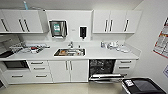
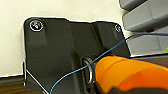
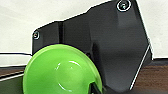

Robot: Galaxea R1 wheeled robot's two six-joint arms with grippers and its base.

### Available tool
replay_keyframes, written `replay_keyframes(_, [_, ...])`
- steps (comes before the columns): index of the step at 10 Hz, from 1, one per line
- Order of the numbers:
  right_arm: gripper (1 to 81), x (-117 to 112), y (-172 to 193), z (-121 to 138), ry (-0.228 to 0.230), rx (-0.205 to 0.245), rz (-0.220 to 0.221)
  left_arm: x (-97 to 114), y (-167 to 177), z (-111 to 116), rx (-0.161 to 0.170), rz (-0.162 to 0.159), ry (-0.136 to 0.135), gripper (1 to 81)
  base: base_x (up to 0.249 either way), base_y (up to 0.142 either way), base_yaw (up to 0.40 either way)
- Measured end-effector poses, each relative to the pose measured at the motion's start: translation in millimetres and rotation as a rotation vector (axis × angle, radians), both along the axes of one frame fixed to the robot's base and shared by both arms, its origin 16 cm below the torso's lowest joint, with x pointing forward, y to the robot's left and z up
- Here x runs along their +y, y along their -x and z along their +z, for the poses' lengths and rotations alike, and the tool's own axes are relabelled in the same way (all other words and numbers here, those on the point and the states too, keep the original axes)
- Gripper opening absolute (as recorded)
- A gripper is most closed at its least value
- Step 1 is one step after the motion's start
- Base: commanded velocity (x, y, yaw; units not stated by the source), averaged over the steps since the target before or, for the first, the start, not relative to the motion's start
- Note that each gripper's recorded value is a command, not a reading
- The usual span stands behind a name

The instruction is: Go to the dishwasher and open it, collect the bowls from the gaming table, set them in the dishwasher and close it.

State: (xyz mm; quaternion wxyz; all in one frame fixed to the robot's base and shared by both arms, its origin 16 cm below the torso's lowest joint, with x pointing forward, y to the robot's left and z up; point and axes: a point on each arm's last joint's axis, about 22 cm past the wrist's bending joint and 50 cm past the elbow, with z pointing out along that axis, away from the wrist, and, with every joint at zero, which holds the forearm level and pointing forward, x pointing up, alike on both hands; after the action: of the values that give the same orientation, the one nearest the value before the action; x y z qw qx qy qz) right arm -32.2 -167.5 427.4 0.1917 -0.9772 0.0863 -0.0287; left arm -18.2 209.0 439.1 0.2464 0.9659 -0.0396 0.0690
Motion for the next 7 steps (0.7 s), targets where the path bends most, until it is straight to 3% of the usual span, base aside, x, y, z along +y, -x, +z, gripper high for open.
replay_keyframes(7, [1.0, -1.9, 0.1, -0.2, 0.002, 0.001, 0.000, -0.2, -0.1, 0.0, 0.000, 0.000, 0.000, 1.0, 0.125, 0.000, 0.000])
